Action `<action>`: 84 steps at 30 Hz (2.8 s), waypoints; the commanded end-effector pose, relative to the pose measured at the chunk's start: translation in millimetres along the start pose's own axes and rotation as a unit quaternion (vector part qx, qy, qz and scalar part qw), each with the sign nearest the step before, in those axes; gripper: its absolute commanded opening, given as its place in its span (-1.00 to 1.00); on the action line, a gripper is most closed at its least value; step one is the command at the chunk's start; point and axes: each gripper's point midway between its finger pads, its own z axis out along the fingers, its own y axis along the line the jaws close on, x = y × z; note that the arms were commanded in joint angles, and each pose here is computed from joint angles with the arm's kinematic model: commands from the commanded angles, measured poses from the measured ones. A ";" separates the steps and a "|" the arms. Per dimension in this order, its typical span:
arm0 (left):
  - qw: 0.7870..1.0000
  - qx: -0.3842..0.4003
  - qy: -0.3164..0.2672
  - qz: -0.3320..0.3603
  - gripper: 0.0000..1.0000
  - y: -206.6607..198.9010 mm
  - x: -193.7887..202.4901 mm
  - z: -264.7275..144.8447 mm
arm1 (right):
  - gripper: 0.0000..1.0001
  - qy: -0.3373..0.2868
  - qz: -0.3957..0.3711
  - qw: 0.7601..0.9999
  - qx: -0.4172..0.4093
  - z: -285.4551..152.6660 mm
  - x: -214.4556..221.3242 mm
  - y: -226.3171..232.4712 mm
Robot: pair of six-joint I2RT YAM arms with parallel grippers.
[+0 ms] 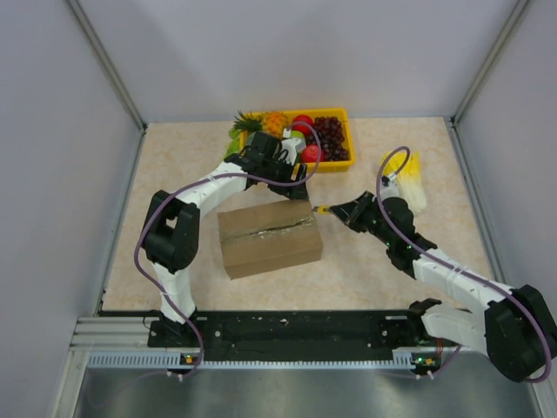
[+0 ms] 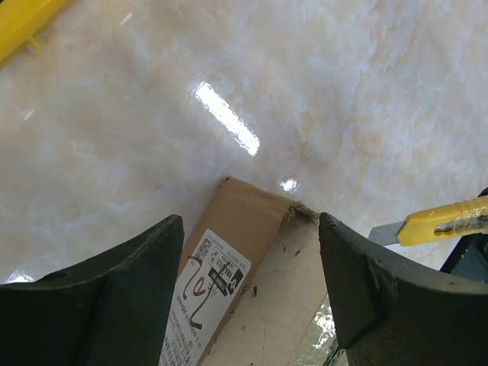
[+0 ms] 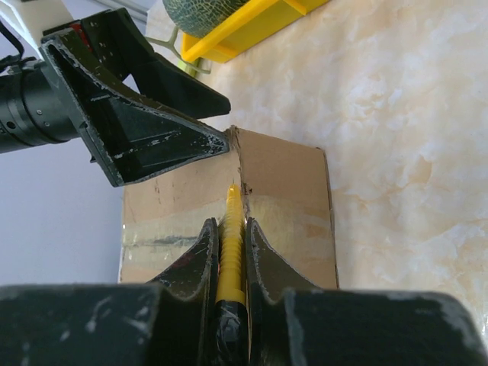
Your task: Unpack the express box
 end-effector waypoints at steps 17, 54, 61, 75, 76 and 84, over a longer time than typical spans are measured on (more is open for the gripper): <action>1.000 0.005 -0.023 0.016 0.37 -6.7 -17.6 -2.5 | -1.00 -0.033 -0.023 0.999 -0.017 -1.3 -24.7 15.8; 0.998 -0.049 0.030 0.018 0.20 12.7 3.5 14.7 | -1.00 0.008 -0.005 0.999 -0.049 2.4 -11.7 24.6; 0.992 -0.103 0.079 0.006 0.03 32.1 26.5 17.4 | -1.00 0.069 -0.009 0.996 -0.057 -5.6 9.2 26.7; 0.962 -0.176 0.195 -0.075 -0.28 53.4 96.6 15.5 | -1.00 0.129 -0.027 0.989 -0.058 -20.4 35.4 14.0; 0.961 -0.179 0.196 -0.077 -0.29 54.3 97.5 15.0 | -1.00 0.133 -0.026 0.989 -0.057 -21.1 37.9 11.0; 0.957 -0.192 0.203 -0.080 -0.33 59.0 99.7 15.3 | -1.00 0.144 -0.058 0.987 -0.047 -28.7 47.1 -2.2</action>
